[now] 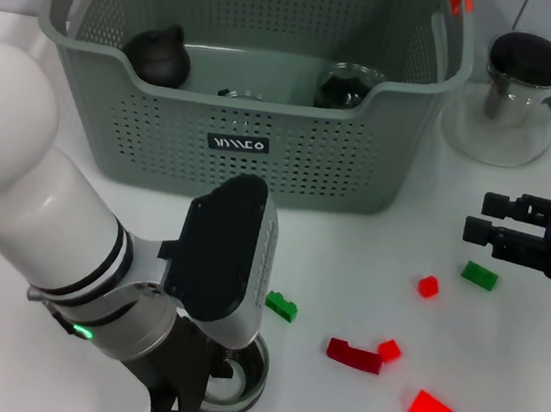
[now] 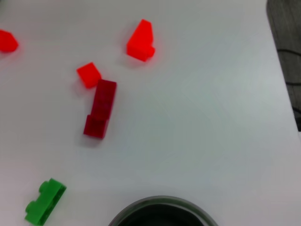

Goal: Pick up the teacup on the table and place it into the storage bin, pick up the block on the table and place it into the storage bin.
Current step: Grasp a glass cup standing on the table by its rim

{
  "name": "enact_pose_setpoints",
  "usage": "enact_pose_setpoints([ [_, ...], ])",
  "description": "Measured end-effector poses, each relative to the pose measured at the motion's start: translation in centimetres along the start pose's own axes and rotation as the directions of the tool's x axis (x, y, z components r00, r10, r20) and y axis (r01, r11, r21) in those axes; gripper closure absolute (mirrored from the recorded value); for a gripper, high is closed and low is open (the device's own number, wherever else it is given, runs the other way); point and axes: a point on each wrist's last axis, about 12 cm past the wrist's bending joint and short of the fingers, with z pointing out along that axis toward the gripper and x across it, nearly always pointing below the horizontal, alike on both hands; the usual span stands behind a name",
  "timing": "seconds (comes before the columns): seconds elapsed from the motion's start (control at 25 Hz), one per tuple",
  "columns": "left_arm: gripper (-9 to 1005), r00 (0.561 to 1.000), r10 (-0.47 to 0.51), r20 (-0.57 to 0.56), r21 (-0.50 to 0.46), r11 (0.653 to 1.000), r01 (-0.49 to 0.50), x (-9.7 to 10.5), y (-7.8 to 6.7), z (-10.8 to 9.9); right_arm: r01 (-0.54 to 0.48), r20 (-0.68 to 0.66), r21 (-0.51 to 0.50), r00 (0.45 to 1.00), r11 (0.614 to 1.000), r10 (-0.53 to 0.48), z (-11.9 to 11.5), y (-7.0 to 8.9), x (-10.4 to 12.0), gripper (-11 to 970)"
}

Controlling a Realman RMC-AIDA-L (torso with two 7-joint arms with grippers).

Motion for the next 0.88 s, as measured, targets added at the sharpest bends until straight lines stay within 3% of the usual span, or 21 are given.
enact_pose_setpoints([
  [0.28,240,1.000,-0.007,-0.021,0.001,1.000,0.007,0.06,-0.10,0.15,-0.003,0.000,0.003,1.000,1.000,0.003,-0.13,0.00,0.14,298],
  [0.6,455,1.000,0.011,-0.022,-0.001,1.000,-0.011,0.06,-0.18,0.37,-0.006,0.004,0.012,1.000,1.000,0.006,-0.45,-0.01,0.39,297],
  [0.88,737,1.000,0.029,-0.006,-0.003,1.000,-0.029,-0.27,-0.32,0.35,-0.006,0.006,0.016,1.000,1.000,0.006,-0.67,0.02,0.62,297],
])
